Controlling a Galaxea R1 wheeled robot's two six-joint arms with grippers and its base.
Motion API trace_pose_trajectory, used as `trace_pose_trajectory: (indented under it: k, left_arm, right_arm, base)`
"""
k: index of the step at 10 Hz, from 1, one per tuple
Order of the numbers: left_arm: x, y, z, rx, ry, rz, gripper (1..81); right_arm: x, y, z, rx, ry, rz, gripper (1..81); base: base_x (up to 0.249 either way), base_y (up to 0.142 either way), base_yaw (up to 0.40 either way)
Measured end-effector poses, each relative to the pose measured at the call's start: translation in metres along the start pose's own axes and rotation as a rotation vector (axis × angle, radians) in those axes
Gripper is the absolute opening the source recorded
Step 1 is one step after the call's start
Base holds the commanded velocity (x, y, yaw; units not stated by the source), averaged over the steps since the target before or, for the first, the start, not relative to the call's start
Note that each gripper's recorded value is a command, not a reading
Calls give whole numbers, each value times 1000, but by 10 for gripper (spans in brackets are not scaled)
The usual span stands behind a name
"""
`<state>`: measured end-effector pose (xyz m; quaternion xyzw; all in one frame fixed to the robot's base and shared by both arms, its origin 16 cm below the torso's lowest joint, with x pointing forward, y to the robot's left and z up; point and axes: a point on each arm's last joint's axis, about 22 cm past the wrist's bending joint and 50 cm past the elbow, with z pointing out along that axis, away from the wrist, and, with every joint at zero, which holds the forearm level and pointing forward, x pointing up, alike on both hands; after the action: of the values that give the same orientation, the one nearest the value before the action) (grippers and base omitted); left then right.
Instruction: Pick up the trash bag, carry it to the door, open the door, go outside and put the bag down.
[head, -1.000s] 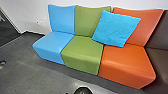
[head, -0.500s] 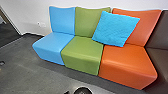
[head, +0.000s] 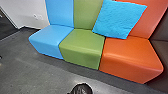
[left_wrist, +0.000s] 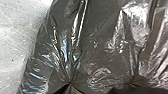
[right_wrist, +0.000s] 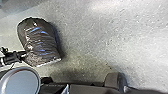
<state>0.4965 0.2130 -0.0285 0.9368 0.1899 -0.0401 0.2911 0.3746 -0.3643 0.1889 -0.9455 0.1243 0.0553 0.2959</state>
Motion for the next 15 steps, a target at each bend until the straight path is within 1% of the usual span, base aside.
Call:
trace_pose_trajectory:
  k: [2,4,5,6,8,11,13,14,15]
  left_arm:
    - [2,-23,14,17,17,-2,811]
    - [0,-37,29,21,29,1,811]
    - [1,-42,39,22,35,4,811]
    - [1,-46,47,24,28,-6,811]
    - [0,-50,54,24,14,-10,811]
    - [-1,-49,57,24,15,-8,811]
    - [0,-51,59,33,18,-11,811]
    - [0,-54,60,41,20,-18,811]
    - [1,-57,61,49,23,-16,10]
  right_arm:
    - [6,20,2,-23,22,-1,811]
    - [17,24,6,-18,53,-28,811]
    - [14,24,16,-6,45,-34,811]
    - [11,24,26,0,21,-30,811]
    - [11,29,33,-1,14,-23,811]
    - [11,29,35,0,13,-23,811]
    - [12,29,38,2,12,-23,811]
    - [11,28,41,6,10,-24,811]
    - [11,29,41,4,10,-22,811]
  base:
    - [0,0,0]
    - [0,0,0]
    - [0,0,0]
    - [0,0,0]
    - [0,0,0]
    - [0,0,0]
    - [0,0,0]
    - [0,0,0]
    - [0,0,0]
